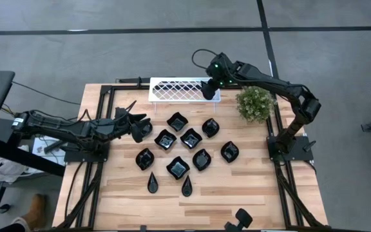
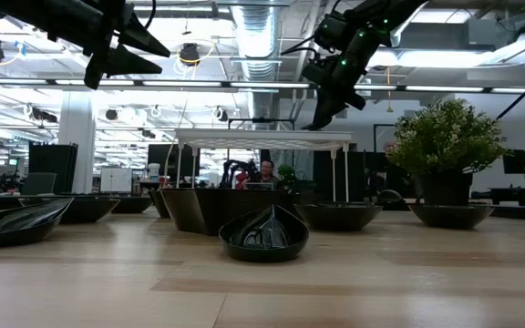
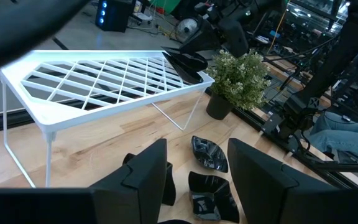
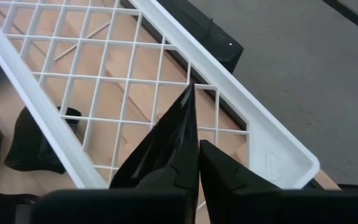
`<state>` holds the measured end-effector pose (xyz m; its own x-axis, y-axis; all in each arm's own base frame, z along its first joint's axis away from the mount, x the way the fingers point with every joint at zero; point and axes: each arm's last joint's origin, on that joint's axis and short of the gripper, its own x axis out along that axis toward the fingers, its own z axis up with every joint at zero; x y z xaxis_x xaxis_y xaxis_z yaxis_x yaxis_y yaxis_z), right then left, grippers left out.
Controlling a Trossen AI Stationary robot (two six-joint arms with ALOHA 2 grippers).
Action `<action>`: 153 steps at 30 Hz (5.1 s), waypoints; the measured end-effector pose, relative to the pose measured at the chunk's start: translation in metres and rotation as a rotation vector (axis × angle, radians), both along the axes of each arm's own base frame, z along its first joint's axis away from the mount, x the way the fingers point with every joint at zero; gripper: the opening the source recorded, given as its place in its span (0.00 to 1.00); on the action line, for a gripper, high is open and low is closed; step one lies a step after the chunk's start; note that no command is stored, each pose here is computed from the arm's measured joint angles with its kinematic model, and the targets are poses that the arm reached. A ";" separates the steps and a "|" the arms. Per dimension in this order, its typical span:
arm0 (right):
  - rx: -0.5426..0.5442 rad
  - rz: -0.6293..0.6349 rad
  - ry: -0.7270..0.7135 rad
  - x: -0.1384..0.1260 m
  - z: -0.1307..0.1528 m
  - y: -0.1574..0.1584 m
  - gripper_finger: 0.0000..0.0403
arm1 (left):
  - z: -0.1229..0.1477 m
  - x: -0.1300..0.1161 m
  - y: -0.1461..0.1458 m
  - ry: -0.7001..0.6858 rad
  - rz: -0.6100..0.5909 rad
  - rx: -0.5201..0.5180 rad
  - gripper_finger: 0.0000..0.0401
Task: Pick & Place Mini shaped plates
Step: Stack the drop-shaped plate on top of the other drop-shaped plates on the shelf
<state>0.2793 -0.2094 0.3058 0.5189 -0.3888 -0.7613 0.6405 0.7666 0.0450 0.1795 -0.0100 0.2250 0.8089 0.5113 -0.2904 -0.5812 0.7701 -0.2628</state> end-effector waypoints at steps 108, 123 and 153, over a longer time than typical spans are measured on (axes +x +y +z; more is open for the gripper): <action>-0.035 0.189 -0.687 -0.156 -0.038 0.174 0.14 | 0.008 0.004 -0.017 -0.089 -0.278 -0.123 0.43; -0.022 0.198 -0.776 -0.164 -0.078 0.177 0.14 | 0.029 0.035 -0.060 -0.031 -0.315 -0.080 0.43; -0.020 0.330 -0.904 -0.187 -0.083 0.187 0.14 | -0.050 0.047 -0.165 0.311 0.089 -0.856 0.43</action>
